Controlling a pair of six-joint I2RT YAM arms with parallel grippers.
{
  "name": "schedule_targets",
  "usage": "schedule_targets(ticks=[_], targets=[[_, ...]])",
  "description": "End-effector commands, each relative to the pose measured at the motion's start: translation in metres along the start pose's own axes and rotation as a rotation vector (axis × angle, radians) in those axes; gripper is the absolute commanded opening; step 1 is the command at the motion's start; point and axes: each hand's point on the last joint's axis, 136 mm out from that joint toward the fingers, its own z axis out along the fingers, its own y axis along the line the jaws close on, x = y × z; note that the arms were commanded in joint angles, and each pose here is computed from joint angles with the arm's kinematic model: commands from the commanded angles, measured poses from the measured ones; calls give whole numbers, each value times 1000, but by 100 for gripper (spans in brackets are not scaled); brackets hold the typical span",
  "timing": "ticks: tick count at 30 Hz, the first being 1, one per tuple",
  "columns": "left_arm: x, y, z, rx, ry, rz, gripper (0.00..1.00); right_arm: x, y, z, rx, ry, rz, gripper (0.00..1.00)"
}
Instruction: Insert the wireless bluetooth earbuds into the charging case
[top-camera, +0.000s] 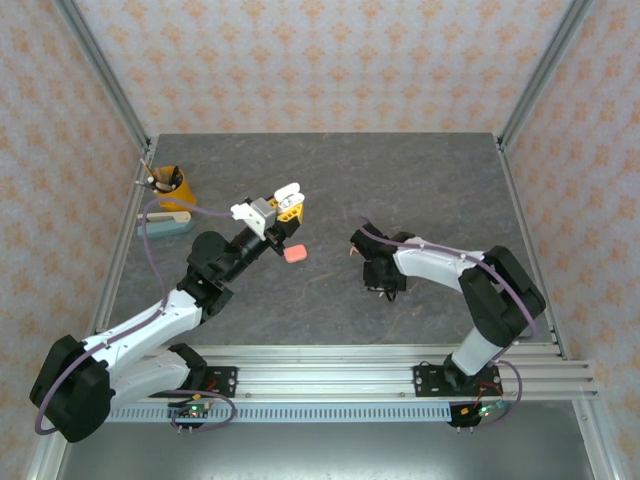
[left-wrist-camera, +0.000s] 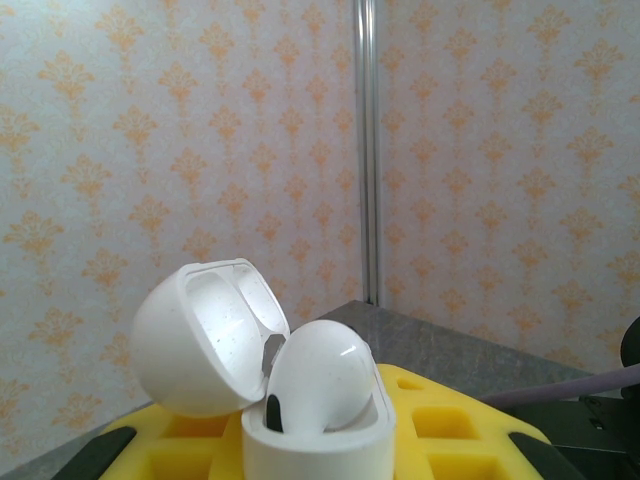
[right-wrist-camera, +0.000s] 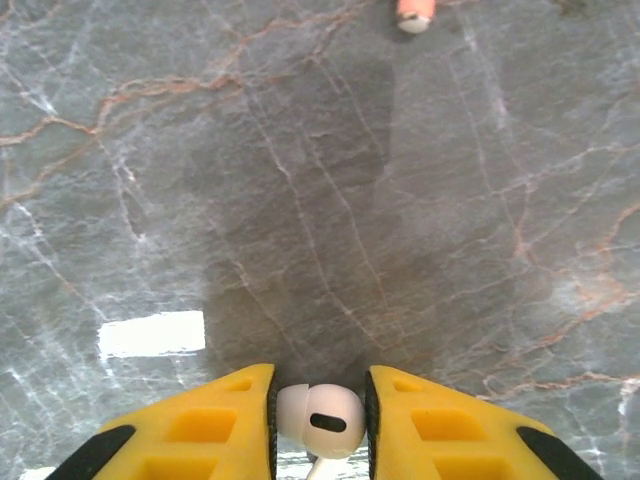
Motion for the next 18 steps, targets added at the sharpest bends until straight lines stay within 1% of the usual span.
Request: schedule_targets(ticks=[1, 8, 11, 14, 18], targets=[[-12, 1, 3, -3, -36, 1, 0, 1, -16, -11, 41, -26, 19, 27], [-11, 1, 5, 1, -29, -1, 0, -14, -11, -37, -18, -121, 42, 27], [-12, -1, 5, 10, -27, 0, 0, -25, -7, -57, -65, -189, 53, 26], [-12, -2, 7, 18, -23, 0, 0, -39, -4, -85, -112, -272, 61, 26], [-13, -4, 11, 33, -21, -9, 0, -61, 1, -134, -180, -402, 60, 26]])
